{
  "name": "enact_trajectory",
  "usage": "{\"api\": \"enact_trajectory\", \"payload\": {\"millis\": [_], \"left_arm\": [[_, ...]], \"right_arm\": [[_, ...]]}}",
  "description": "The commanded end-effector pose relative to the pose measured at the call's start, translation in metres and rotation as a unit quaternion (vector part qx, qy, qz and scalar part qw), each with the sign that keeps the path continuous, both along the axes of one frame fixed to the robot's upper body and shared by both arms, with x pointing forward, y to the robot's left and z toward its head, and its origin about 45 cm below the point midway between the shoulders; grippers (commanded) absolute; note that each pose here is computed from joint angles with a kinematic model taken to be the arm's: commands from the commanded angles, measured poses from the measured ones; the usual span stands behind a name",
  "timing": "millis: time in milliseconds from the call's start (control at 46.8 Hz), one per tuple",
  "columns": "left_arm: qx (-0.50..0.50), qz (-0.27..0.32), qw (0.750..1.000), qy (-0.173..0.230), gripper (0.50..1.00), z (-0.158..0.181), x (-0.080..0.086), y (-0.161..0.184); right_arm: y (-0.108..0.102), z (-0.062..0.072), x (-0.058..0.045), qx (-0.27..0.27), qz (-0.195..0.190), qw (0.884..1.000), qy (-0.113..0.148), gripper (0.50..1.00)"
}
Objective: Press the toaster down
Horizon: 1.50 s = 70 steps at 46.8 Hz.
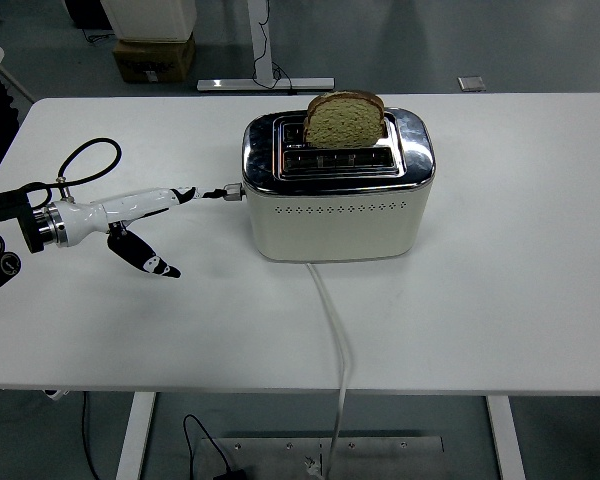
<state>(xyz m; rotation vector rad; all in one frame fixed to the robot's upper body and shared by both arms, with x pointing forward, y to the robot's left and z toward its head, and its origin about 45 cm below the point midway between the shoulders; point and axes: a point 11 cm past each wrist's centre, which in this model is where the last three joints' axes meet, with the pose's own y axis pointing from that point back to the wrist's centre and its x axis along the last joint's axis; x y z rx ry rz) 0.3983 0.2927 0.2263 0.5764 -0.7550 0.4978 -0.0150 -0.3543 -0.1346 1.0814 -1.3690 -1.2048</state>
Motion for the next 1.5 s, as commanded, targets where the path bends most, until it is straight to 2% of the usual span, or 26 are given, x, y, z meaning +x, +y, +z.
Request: {"api": "enact_trajectory", "payload": {"millis": [0, 1026, 1474], "left_arm": [[-0.001, -0.001, 1.0, 0.001, 1.0, -0.001, 0.0, -0.002], [0.002, 0.008, 1.0, 0.023, 1.0, -0.022, 0.001, -0.004], [0.001, 0.012, 0.999, 0.035, 1.0, -0.033, -0.004, -0.003]], "right_arm": [[0.0, 0.0, 0.0, 0.0, 0.0, 1.0, 0.0, 0.998], [0.0, 0.0, 0.0, 0.0, 0.0, 1.0, 0.0, 0.998], [0.0, 0.0, 0.0, 0.0, 0.0, 1.0, 0.0, 0.998]]}}
